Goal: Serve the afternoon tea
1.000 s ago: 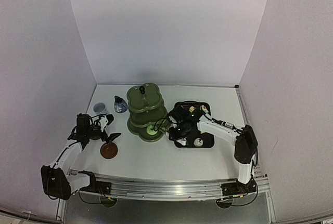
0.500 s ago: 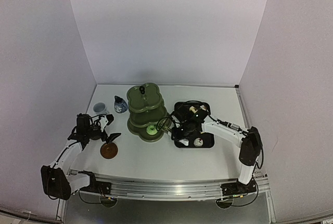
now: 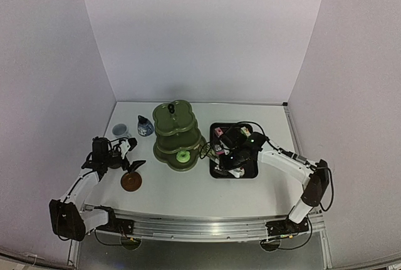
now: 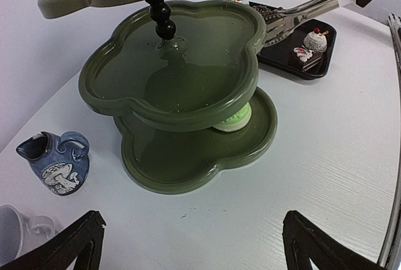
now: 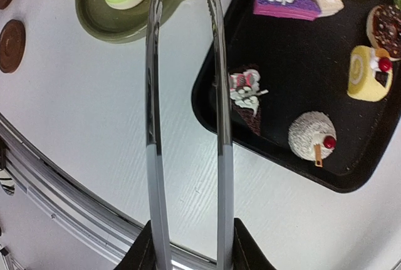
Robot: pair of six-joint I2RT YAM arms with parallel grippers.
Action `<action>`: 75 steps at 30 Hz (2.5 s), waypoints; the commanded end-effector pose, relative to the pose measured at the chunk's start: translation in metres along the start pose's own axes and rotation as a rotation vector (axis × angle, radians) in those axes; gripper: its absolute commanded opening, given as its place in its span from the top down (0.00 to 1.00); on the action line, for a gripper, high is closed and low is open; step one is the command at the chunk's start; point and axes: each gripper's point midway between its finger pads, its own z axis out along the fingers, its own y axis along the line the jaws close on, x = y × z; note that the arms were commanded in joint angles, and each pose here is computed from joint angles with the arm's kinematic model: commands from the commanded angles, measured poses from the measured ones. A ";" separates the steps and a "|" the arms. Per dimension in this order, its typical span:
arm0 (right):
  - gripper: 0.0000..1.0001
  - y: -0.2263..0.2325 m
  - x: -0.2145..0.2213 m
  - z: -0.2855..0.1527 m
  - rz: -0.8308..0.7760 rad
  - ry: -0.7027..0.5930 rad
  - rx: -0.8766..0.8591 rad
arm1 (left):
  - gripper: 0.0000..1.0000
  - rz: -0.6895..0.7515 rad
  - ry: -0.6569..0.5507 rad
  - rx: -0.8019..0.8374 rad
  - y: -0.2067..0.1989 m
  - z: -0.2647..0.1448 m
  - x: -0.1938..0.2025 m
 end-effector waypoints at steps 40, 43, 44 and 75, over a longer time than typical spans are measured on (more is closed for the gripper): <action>0.66 -0.173 -0.005 -0.001 0.502 0.022 0.200 | 0.00 -0.628 -0.173 -0.494 0.068 -0.019 0.026; 0.66 -0.172 -0.005 0.002 0.505 0.033 0.190 | 0.00 -0.629 -0.171 -0.493 0.069 -0.019 0.025; 0.66 -0.172 -0.006 0.002 0.505 0.034 0.189 | 0.00 -0.629 -0.171 -0.493 0.069 -0.019 0.026; 1.00 -0.159 -0.014 -0.037 0.437 -0.060 0.155 | 0.00 -0.601 -0.167 -0.529 0.076 -0.022 0.024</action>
